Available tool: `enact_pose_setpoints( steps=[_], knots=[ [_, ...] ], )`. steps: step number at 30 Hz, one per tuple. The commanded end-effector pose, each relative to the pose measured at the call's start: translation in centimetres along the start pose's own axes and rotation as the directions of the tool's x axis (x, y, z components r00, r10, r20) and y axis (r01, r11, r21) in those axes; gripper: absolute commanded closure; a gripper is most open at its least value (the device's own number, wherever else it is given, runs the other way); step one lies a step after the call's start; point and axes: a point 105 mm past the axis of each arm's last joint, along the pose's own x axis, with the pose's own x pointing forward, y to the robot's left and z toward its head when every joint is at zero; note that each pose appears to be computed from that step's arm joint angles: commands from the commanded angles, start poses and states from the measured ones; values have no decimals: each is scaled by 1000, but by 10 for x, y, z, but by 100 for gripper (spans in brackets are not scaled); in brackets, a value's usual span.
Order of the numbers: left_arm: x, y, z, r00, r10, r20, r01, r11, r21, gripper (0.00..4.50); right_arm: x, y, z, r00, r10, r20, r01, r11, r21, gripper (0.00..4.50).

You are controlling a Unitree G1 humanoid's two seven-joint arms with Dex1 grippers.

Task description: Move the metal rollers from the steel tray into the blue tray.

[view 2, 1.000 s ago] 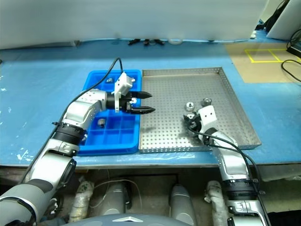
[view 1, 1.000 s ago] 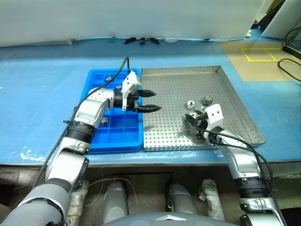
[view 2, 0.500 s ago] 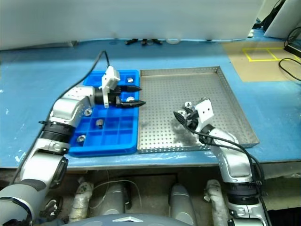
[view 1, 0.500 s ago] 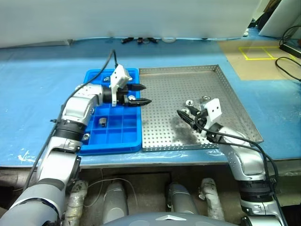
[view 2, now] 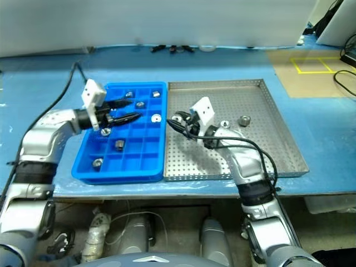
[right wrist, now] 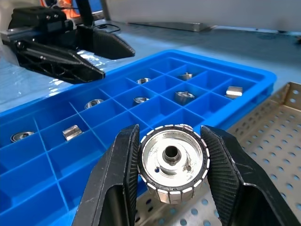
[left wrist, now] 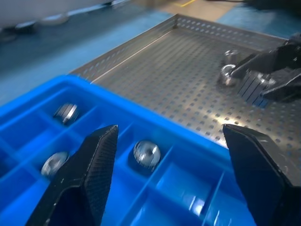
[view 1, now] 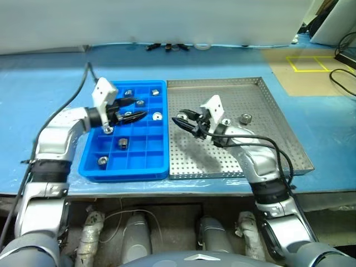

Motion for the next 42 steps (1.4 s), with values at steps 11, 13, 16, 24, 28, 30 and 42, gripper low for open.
enact_pose_setpoints(
  steps=[11, 13, 16, 24, 28, 30, 42],
  knots=[
    [-39, 4, 0, 993, 114, -14, -114, 993, -11, 75, 38, 28, 9, 982, 184, 44, -183, 983, -28, 283],
    [-38, 3, 1, 994, 110, -12, -110, 994, -10, 75, 33, 30, 8, 976, 213, 39, -213, 977, -6, 283],
    [-36, 3, 1, 994, 104, -13, -104, 994, -11, 75, 26, 27, 2, 975, 220, 25, -221, 975, 31, 283],
    [-29, 3, 1, 996, 84, -17, -84, 996, -10, 75, 28, 34, -19, 972, 231, -33, -226, 967, 115, 283],
    [-25, 2, 3, 997, 69, -15, -69, 998, -9, 75, 27, 35, -20, 973, 230, -35, -223, 966, 132, 283],
    [-24, 2, 2, 998, 66, -15, -66, 998, -9, 75, 26, 35, -20, 973, 229, -38, -221, 965, 139, 283],
    [-11, -2, 11, 1000, 16, 19, -15, 1000, -8, 75, 8, 0, 2, 997, 67, 25, -68, 997, 41, 121]
  ],
)
